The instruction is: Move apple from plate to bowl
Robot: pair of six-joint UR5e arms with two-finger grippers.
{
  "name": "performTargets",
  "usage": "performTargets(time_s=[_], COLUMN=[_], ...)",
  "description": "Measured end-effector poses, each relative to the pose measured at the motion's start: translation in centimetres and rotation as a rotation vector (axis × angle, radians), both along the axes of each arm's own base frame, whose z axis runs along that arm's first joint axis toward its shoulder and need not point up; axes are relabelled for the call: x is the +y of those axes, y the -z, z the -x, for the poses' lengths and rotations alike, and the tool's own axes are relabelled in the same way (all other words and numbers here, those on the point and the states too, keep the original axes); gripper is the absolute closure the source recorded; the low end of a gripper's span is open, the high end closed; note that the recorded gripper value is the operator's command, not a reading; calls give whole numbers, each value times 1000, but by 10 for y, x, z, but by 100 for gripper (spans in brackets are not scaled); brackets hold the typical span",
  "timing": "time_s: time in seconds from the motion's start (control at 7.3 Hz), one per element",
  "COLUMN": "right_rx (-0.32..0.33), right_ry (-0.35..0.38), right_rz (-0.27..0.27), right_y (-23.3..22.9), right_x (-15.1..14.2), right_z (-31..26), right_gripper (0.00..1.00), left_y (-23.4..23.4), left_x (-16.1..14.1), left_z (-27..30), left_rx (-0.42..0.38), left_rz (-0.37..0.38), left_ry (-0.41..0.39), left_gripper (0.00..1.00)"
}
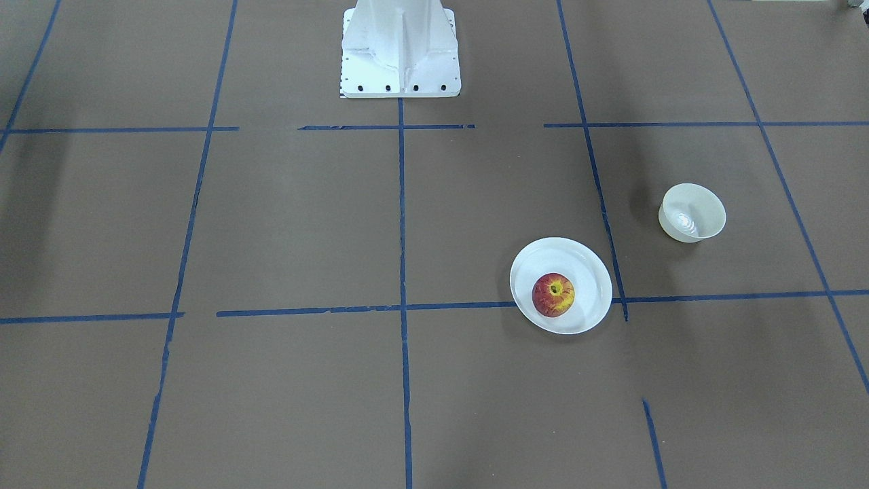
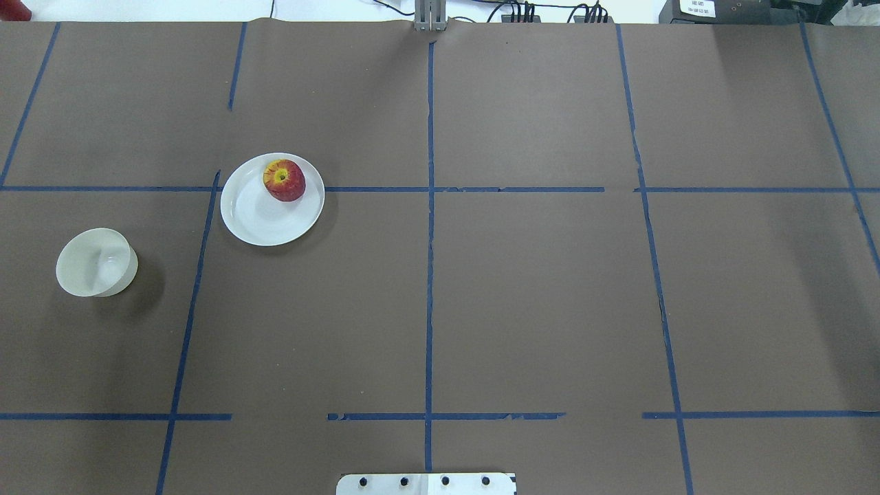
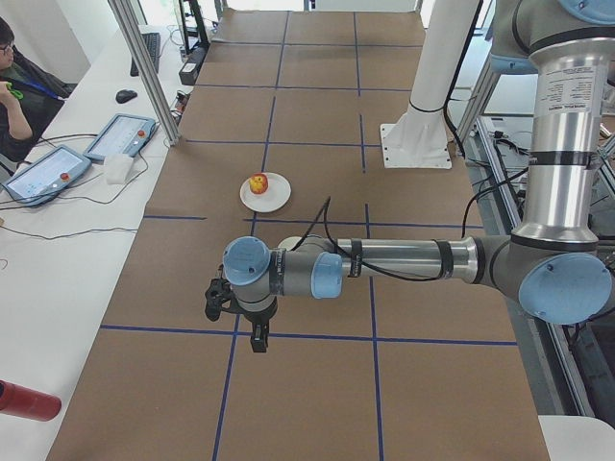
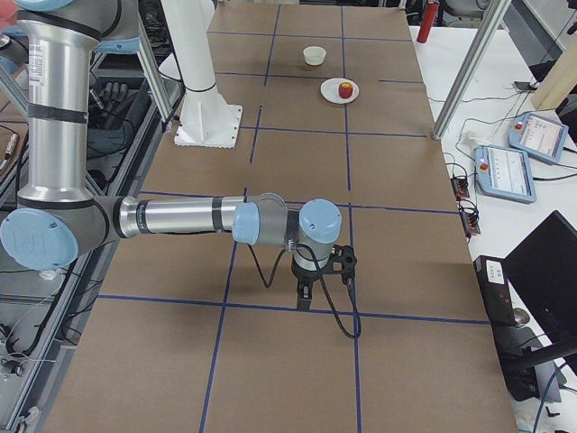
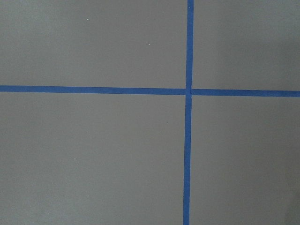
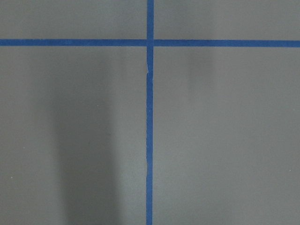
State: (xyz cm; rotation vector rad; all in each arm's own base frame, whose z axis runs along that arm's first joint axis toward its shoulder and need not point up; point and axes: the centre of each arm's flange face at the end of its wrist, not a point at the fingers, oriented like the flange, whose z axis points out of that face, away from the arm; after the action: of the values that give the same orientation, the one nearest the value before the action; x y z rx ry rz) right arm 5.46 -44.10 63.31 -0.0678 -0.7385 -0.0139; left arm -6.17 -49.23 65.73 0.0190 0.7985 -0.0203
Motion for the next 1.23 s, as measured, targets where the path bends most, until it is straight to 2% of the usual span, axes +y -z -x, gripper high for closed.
performTargets(time_s=[0.41,0.68,0.96,1.23], right_rx=[0,0,0,0], right_ry=[0,0,0,0], right_rz=[1,1,1,1], right_y=[0,0,0,0], right_x=[0,0,0,0], right_z=[0,0,0,0], right_gripper=[0,0,0,0], left_y=[23,92,183,253], left_x=[-16,-53,-66,-62], left_z=[-2,-21,-94,-176], left_rx=[4,13,51,89], left_rz=[-46,-133,-165,-173], left_ry=[1,12,15,-6], left_gripper=[0,0,0,0])
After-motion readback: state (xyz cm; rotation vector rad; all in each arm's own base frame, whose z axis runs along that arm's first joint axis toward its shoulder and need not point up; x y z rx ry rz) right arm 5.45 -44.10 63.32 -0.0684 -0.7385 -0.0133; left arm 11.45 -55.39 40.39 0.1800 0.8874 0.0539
